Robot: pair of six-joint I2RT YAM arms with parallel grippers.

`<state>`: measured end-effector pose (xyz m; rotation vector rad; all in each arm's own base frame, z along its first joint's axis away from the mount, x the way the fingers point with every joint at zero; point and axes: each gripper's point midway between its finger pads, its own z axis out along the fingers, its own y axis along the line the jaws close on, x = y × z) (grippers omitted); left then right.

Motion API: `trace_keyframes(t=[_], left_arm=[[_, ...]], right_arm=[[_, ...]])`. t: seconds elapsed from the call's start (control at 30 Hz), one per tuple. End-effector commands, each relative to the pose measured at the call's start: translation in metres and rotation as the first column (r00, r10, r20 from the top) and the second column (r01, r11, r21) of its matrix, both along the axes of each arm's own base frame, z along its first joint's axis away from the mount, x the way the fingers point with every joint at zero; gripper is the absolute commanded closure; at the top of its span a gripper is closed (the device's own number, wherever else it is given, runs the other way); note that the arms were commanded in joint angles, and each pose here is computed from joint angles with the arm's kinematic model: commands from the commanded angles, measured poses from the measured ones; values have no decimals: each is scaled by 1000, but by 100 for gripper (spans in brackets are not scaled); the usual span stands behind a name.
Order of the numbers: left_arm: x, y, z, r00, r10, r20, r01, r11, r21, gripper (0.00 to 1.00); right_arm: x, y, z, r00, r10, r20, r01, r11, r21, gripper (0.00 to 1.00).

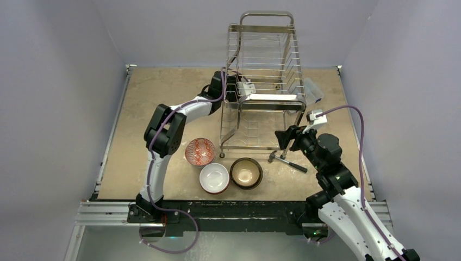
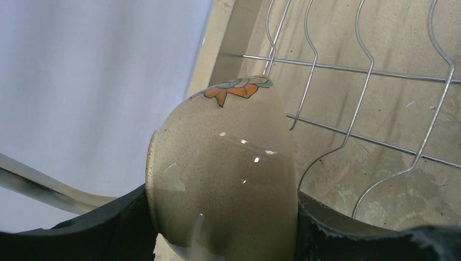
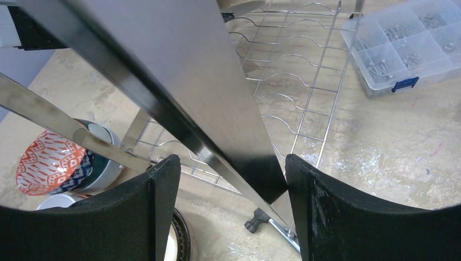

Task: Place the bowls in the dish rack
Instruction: Place the bowl in the dish rack.

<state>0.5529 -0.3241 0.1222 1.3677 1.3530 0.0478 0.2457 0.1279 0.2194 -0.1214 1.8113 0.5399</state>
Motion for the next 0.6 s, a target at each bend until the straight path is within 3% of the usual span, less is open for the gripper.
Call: trace_keyframes(t=[0.0, 0.13, 0.23, 0.3, 0.37, 0.43, 0.57], left_arm=[[-6, -28, 21, 992, -86, 91, 78, 993, 88, 100], [-10, -28, 18, 991, -101, 89, 90, 988, 123, 100], [-10, -26, 19, 990, -98, 97, 85, 988, 127, 86], [-10, -25, 21, 990, -85, 109, 72, 991, 117, 61], [-9, -24, 24, 988, -66, 139, 51, 993, 106, 48], [-9, -22, 34, 982, -40, 183, 25, 996, 81, 38], [-11, -20, 44, 978, -17, 210, 9, 999, 43, 34]], right_arm=[[-3, 13, 11, 997, 68, 34, -69, 997, 27, 28], [-3, 13, 10, 997, 71, 32, -72, 997, 25, 28], [-3, 14, 10, 997, 73, 32, -74, 997, 25, 27], [-3, 14, 10, 997, 73, 33, -74, 997, 26, 28], [-3, 14, 10, 997, 74, 34, -75, 997, 26, 27], [-3, 14, 10, 997, 75, 32, -76, 997, 26, 27], [-3, 15, 10, 996, 77, 33, -78, 997, 27, 27]])
